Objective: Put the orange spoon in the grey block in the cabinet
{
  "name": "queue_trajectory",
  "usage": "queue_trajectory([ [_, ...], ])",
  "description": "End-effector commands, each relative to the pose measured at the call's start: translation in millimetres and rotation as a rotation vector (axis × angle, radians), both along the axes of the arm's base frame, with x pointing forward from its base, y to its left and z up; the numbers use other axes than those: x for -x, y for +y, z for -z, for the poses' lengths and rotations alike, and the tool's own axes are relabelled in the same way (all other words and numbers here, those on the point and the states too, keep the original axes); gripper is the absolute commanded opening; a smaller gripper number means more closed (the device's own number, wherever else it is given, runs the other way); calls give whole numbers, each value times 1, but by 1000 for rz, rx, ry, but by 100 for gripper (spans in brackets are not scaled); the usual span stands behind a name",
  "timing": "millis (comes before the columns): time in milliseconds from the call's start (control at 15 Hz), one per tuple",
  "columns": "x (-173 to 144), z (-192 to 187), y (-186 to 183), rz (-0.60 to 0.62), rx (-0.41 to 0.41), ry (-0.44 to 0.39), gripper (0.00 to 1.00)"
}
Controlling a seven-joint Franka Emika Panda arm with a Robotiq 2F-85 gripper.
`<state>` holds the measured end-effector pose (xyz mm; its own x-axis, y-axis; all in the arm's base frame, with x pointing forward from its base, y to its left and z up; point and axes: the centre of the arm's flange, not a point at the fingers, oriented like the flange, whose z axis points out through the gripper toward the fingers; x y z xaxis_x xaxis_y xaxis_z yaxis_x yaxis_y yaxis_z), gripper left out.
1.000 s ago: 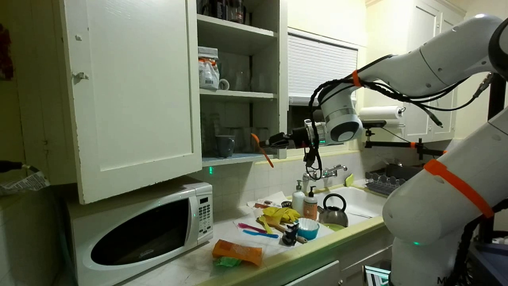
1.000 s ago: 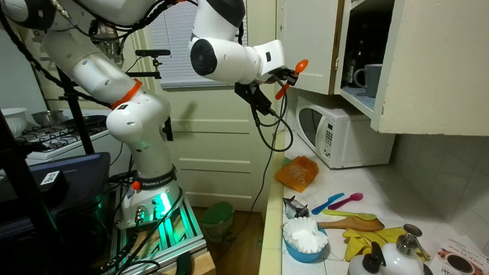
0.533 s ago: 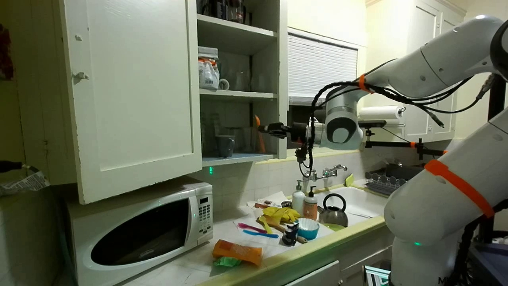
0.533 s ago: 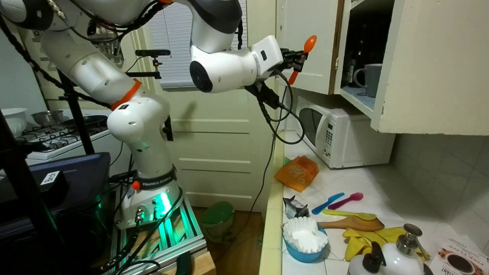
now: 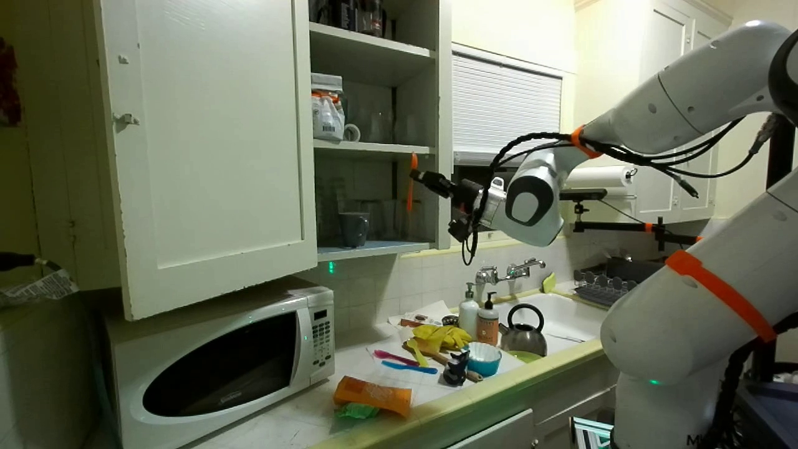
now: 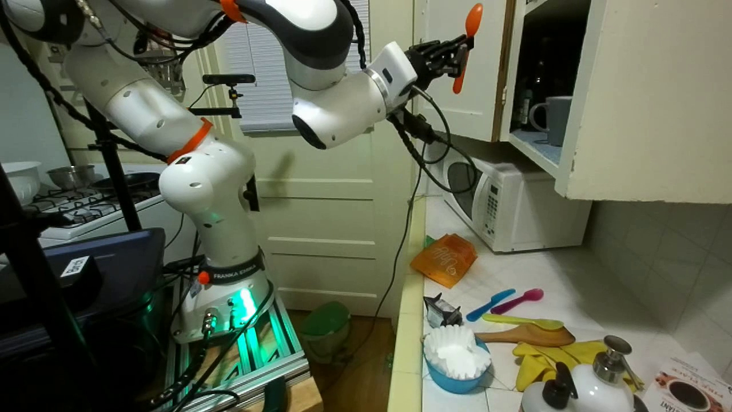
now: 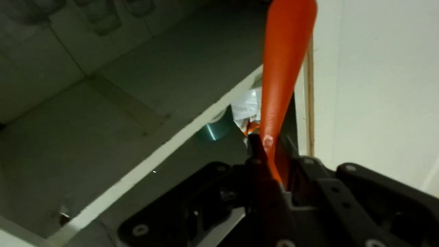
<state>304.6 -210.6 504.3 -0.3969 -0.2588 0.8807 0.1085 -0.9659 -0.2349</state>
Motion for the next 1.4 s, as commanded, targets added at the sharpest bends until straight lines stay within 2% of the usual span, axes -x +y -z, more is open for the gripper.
queue_trajectory([
  [0, 5, 9, 28, -26, 162, -123, 4],
  [267, -6, 3, 30, -4, 354, -255, 4],
  [533, -8, 7, 16, 95, 484, -335, 4],
  [733, -2, 7, 1, 155, 510, -353, 4],
  [1000, 7, 9, -14, 255, 524, -306, 4],
  [1267, -5, 18, -11, 301, 526, -183, 4],
  [1333, -1, -7, -31, 249, 504, -227, 15],
])
